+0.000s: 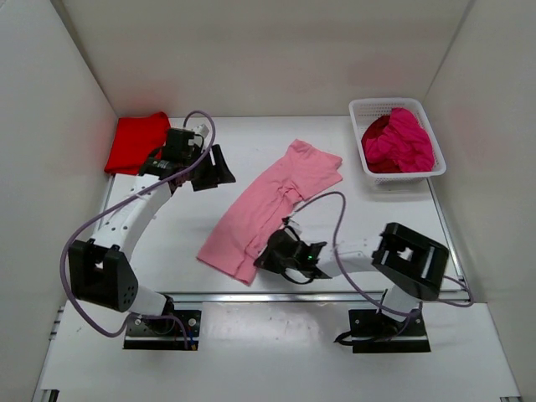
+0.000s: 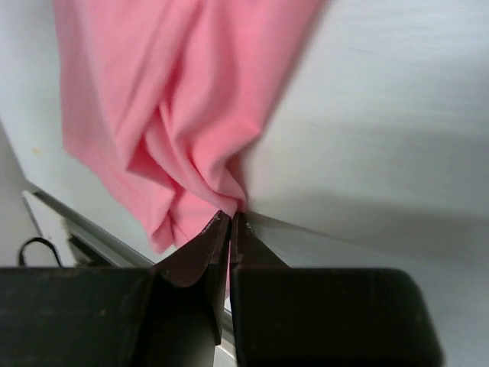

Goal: Fold and stack the t-shirts
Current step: Rotate the tshirt 90 degrees

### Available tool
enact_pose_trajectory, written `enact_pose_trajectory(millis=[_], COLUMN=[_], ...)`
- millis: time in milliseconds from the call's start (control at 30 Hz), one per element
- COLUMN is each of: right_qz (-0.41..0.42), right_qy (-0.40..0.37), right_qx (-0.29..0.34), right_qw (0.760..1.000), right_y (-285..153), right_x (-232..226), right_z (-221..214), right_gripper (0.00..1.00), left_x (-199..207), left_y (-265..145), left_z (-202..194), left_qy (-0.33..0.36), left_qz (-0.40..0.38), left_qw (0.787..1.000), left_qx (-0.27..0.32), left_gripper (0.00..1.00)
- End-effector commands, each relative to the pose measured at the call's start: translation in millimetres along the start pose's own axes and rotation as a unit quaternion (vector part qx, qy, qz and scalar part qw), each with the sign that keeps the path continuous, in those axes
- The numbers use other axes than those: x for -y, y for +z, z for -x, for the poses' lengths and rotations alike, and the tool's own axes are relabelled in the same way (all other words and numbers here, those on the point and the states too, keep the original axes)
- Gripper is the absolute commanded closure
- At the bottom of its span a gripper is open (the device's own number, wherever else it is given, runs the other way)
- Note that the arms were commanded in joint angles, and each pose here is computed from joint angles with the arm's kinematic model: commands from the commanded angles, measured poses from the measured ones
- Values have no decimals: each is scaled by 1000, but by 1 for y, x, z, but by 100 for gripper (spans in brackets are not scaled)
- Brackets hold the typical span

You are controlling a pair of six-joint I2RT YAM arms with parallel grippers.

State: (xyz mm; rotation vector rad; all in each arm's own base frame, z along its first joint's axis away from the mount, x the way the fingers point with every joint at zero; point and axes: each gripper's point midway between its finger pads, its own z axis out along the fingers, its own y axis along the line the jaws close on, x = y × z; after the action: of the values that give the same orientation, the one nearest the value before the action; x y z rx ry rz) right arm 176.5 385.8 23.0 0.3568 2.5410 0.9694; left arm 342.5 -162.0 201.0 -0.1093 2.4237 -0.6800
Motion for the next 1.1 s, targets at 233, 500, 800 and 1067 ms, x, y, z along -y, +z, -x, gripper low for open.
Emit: enact_pose_trajectory(millis=[233, 500, 800, 1067], right_qz=[0, -4, 14, 29], right_qy=[-4, -20, -22, -24], right_qx=[-9, 9, 9, 6], right_qw=[1000, 1000, 1000, 999], right_y=[-79, -116, -140, -147], right_x=[77, 82, 87, 77], right_z=[18, 36, 59, 70], right_gripper=[88, 57, 57, 57], left_x=[43, 47, 57, 60], left_y=[87, 199, 263, 309], left_z=[2, 41, 70, 36], left_qy=[44, 95, 137, 161], left_qz=[-26, 0, -33, -21], left_qw=[999, 995, 990, 986], left_qx=[-19, -31, -1, -24], left_gripper=[23, 18, 16, 23])
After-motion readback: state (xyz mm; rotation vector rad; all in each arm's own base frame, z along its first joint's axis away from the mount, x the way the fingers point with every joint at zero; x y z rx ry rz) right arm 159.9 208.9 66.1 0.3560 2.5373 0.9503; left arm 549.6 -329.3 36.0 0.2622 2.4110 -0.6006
